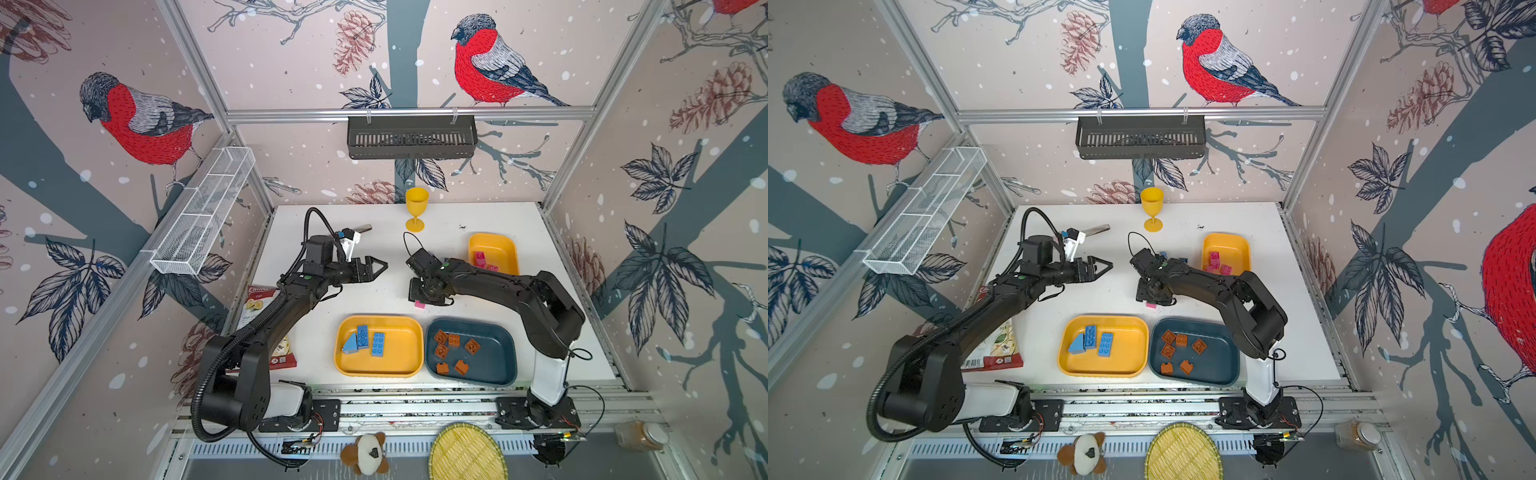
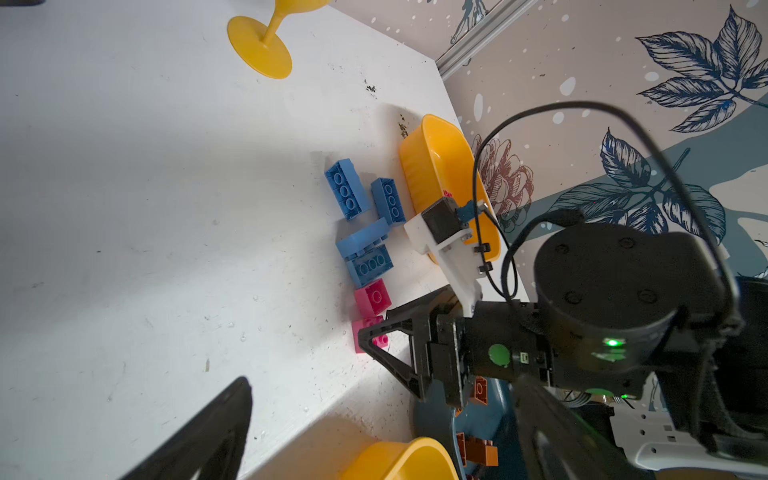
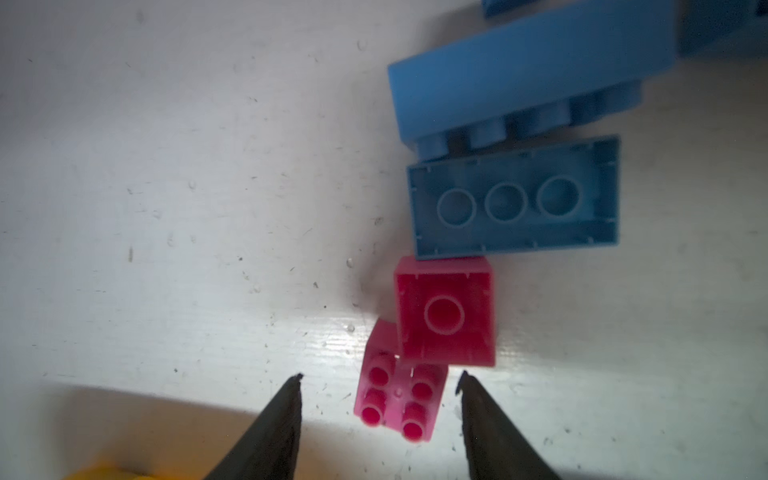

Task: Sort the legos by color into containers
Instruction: 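Close the right gripper on the nearer pink brick, then carry the pink brick over the farther yellow tray and release it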

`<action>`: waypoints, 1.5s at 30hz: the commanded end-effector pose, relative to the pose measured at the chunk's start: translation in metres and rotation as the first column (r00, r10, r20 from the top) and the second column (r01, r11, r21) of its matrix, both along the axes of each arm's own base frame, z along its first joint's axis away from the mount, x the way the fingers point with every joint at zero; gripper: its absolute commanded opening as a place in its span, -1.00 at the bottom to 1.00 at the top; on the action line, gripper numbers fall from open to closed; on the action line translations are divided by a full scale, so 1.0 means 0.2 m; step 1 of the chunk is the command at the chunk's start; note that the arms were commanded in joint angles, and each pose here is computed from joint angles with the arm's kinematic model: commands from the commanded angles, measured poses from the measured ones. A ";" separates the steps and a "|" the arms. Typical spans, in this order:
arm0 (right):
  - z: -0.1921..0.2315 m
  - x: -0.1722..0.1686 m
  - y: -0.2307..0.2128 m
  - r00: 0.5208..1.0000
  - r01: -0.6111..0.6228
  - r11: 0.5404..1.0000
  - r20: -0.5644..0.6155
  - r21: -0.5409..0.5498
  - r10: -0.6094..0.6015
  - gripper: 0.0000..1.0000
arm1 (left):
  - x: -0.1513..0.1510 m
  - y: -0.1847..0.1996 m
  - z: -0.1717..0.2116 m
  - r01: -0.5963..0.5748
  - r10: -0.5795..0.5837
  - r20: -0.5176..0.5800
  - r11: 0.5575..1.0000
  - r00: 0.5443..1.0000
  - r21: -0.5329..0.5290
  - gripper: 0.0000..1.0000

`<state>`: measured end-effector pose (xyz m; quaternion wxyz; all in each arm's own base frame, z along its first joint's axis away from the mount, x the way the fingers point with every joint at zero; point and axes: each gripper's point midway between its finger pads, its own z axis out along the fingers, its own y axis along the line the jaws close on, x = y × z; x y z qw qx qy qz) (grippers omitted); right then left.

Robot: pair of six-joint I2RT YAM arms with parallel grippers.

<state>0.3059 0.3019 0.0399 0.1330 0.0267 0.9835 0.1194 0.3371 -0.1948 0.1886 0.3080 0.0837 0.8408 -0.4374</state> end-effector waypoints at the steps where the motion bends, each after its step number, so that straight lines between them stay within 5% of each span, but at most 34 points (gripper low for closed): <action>1: -0.03 0.03 -0.01 1.000 0.022 0.999 0.017 -0.033 -0.022 0.10 | -0.01 0.01 0.01 0.008 -0.008 0.014 1.000 1.000 0.010 0.94; 15: -0.10 -0.01 -0.02 1.000 -0.008 0.994 0.015 -0.111 0.009 -0.24 | -0.01 0.02 0.00 0.009 -0.010 0.015 1.000 1.000 0.020 0.94; 24: 0.25 0.06 -0.17 0.990 0.024 0.992 0.142 -0.121 -0.007 -0.38 | 0.00 0.00 0.04 0.021 -0.020 0.030 1.000 0.999 -0.008 0.94; 35: 0.56 0.32 -0.88 0.940 0.230 0.962 0.287 -0.146 -0.181 -0.40 | 0.01 -0.03 0.06 0.043 -0.041 0.022 0.997 0.999 -0.062 0.94; 45: 0.45 0.69 -1.29 0.909 0.316 0.935 0.334 -0.163 -0.249 -0.39 | 0.03 -0.07 0.12 0.051 -0.048 0.034 0.992 0.998 -0.119 0.94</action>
